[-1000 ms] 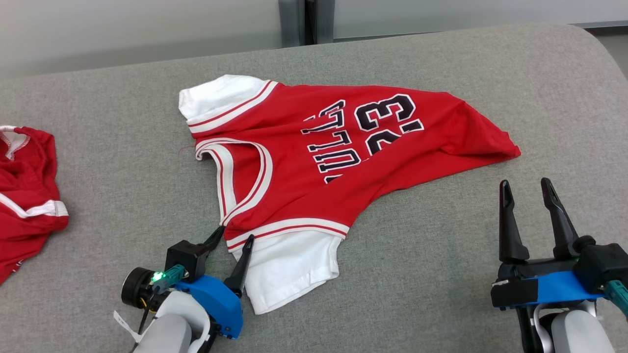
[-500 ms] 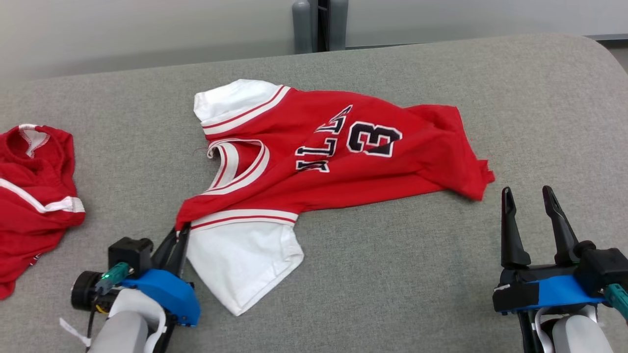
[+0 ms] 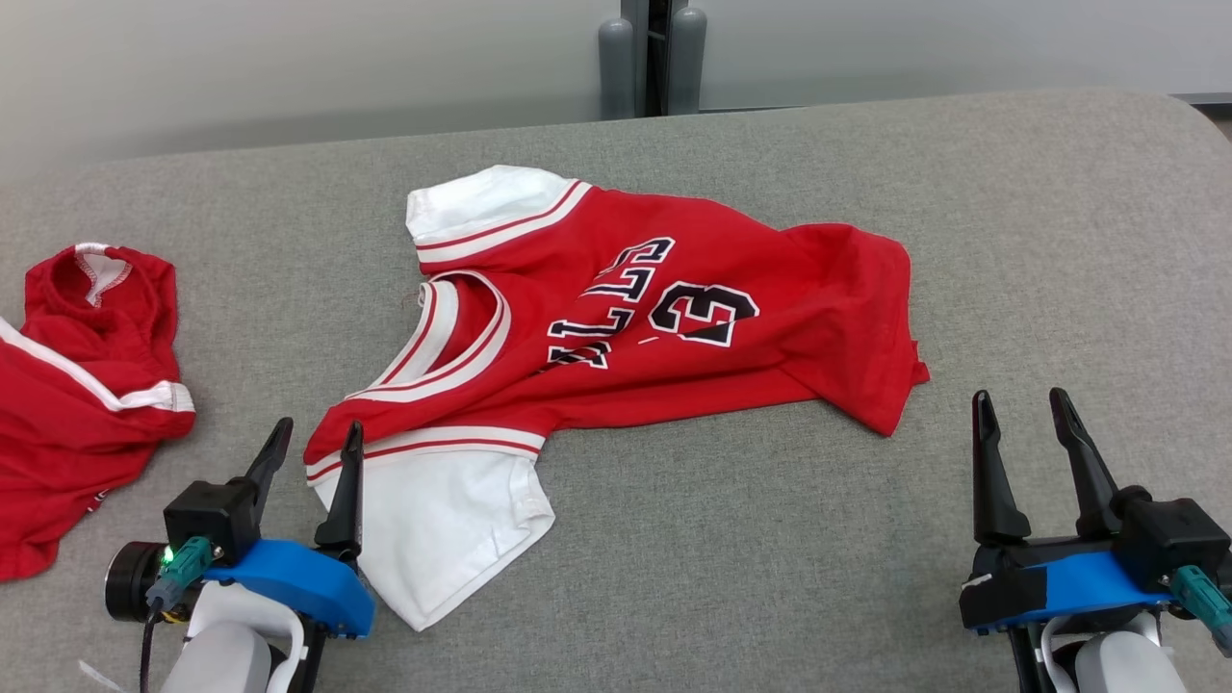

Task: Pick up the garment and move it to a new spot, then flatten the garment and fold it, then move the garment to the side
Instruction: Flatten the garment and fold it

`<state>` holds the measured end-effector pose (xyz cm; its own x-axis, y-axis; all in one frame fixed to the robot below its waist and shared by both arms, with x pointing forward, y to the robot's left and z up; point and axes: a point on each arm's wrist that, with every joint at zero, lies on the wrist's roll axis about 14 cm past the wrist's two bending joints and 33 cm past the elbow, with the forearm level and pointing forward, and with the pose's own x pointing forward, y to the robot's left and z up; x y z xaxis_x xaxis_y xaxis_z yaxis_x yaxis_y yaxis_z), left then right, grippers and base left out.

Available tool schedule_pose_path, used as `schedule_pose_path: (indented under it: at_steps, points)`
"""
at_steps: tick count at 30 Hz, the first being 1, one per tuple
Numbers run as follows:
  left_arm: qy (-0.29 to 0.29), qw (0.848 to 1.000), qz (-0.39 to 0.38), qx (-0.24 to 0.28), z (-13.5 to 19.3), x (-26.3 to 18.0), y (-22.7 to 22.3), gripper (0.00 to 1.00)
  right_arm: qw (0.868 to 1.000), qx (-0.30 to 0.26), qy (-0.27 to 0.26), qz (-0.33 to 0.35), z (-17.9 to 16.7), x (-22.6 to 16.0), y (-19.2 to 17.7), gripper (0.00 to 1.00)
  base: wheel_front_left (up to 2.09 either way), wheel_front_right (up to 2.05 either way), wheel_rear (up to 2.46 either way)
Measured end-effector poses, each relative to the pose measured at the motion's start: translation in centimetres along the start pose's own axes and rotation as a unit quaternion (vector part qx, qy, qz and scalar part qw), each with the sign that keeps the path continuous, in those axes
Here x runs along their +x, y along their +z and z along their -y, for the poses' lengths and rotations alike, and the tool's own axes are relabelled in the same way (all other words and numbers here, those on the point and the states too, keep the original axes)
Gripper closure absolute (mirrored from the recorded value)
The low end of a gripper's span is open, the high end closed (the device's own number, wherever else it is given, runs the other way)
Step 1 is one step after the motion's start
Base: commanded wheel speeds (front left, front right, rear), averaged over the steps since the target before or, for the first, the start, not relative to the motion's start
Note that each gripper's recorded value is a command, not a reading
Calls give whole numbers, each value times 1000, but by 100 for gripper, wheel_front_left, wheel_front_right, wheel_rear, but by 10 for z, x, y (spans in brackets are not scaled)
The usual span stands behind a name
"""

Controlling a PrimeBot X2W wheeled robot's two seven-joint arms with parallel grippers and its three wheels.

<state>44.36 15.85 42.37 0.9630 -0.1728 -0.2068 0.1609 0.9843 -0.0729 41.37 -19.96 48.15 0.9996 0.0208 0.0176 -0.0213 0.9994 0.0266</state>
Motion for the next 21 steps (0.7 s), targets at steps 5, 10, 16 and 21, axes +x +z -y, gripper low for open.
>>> schedule_pose_path:
  at_steps: [5, 10, 16, 21]
  points:
    - [10, 998, 61, -3, 3, -3, 31, 0, 1000, -1, 3, -1, -1, 1, -1, 0, 0, 0, 0]
    - [24, 989, 143, -6, 5, -13, 77, 0, 1000, 0, 11, -10, -6, 5, -7, 0, 0, 0, 0]
    - [46, 984, 173, -9, -1, -25, 90, 0, 999, 0, 20, -38, -11, 6, -25, 0, 0, 0, 0]
    - [54, 985, 166, -8, -5, -28, 83, 0, 998, -5, 30, -55, -14, 13, -37, 0, 0, 0, 0]
